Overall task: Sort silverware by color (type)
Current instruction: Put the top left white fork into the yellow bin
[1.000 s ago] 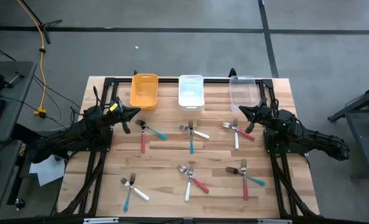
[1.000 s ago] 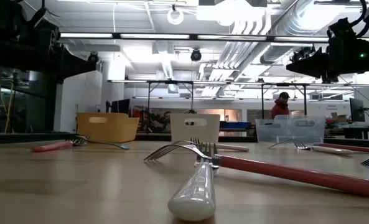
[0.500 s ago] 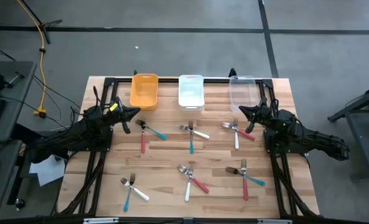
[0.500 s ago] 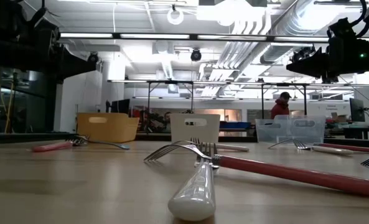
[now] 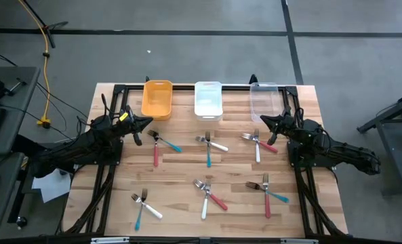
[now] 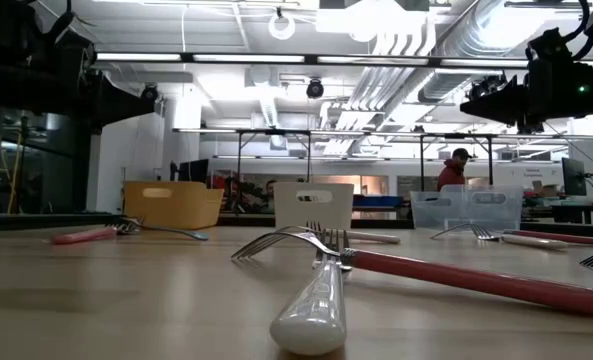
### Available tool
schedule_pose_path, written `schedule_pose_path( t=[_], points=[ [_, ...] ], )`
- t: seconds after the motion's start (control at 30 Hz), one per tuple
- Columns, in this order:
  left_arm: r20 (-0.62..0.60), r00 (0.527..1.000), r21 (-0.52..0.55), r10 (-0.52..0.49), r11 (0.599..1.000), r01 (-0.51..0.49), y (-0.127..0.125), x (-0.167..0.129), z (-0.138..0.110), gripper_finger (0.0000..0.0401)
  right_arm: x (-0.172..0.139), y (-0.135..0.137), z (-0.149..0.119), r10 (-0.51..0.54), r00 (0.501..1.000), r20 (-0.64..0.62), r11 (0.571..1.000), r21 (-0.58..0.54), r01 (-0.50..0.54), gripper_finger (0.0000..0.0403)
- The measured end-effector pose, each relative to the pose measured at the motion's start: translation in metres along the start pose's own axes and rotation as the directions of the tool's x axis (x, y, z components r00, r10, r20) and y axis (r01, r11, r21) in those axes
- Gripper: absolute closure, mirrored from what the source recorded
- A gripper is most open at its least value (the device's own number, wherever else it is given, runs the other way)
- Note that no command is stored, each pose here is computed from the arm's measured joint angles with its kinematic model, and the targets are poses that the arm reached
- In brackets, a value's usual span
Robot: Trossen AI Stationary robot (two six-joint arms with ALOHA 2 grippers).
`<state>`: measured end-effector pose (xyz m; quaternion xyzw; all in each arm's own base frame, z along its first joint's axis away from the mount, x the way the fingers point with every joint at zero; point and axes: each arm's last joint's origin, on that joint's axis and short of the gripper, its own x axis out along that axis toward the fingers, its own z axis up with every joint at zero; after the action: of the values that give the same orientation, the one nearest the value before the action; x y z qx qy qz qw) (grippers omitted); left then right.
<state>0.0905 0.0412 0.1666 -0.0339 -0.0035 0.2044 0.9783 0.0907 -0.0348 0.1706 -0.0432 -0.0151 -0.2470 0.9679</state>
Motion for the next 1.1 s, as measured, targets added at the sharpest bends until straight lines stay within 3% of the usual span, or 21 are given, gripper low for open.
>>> schedule_pose_path(
  t=[0.2, 0.37, 0.5, 0.6, 0.67, 0.73, 0.87, 0.97, 1.1],
  points=[
    [0.000, 1.000, 0.000, 0.000, 1.000, 0.000, 0.000, 0.000, 0.000, 0.0401, 0.000, 0.000, 0.004, -0.004, 0.999, 0.039, 0.987, 0.162, -0.003, 0.0402],
    [0.000, 1.000, 0.000, 0.000, 1.000, 0.000, 0.000, 0.000, 0.000, 0.0401, -0.001, -0.001, 0.011, -0.003, 0.993, 0.117, 0.981, 0.191, -0.020, 0.0402],
    [0.000, 1.000, -0.017, 0.000, 1.000, 0.000, 0.000, 0.000, 0.000, 0.0401, -0.003, -0.002, 0.027, -0.009, 0.964, 0.266, 0.978, 0.201, -0.047, 0.0402],
    [0.006, 1.000, -0.029, 0.000, 1.000, 0.000, 0.000, 0.000, 0.001, 0.0401, -0.003, -0.001, 0.039, 0.054, 0.965, 0.258, 0.976, 0.191, -0.106, 0.0402],
    [0.018, 1.000, -0.010, -0.001, 1.000, 0.001, 0.000, 0.000, 0.002, 0.0401, -0.001, -0.002, 0.046, 0.045, 0.979, 0.199, 0.977, 0.198, -0.085, 0.0402],
    [0.023, 1.000, -0.011, -0.001, 1.000, 0.002, 0.000, 0.000, 0.002, 0.0401, 0.006, -0.002, 0.047, -0.003, 0.998, 0.061, 0.981, 0.195, -0.009, 0.0402],
    [0.023, 1.000, -0.027, -0.002, 1.000, 0.002, 0.000, 0.000, 0.002, 0.0401, 0.023, 0.002, 0.053, -0.050, 0.984, -0.170, 0.981, 0.174, 0.080, 0.0402],
    [0.020, 1.000, -0.014, -0.001, 1.000, 0.002, 0.000, 0.000, 0.002, 0.0401, 0.040, 0.007, 0.051, -0.034, 0.939, -0.342, 0.983, 0.157, 0.093, 0.0402],
    [0.017, 1.000, 0.018, -0.001, 1.000, 0.001, 0.000, 0.000, 0.002, 0.0401, 0.059, 0.016, 0.044, -0.026, 0.832, -0.554, 0.986, 0.125, 0.114, 0.0402]
  ],
)
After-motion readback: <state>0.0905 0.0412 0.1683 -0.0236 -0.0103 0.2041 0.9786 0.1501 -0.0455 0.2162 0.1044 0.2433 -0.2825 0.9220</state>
